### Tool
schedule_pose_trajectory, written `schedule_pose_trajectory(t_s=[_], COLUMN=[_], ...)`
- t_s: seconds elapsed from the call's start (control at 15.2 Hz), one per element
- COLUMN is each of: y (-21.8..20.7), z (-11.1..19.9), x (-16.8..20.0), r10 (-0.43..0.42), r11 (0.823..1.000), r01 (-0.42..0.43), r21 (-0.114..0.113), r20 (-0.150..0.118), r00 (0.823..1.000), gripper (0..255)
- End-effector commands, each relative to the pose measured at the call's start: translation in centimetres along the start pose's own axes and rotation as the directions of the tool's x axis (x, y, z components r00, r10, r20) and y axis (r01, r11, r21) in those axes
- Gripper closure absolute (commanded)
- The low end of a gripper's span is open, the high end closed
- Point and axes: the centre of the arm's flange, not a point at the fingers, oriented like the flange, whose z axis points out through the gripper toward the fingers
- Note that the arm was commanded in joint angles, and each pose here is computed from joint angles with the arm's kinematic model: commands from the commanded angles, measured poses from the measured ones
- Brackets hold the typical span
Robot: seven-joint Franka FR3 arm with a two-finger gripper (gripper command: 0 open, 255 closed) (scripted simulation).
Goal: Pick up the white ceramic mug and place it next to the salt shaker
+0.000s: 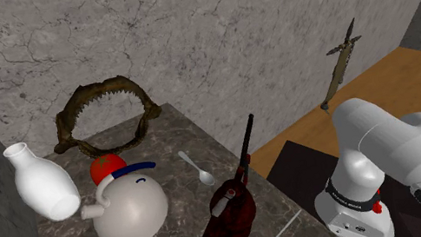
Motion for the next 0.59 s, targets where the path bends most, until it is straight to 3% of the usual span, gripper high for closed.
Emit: schedule_pose_trajectory(t_s=[0.0, 0.46, 0.53], y=[-0.08, -0.08, -0.08], z=[0.50, 0.50, 0.50], x=[0.05, 0.05, 0.05], r10=[0.000, 0.000, 0.000], r11=[1.000, 1.000, 1.000], r01=[0.000, 0.000, 0.000], r21=[0.001, 0.001, 0.001], r20=[0.000, 0.000, 0.000], r00=[1.000, 1.000, 1.000], gripper=[255, 255, 0])
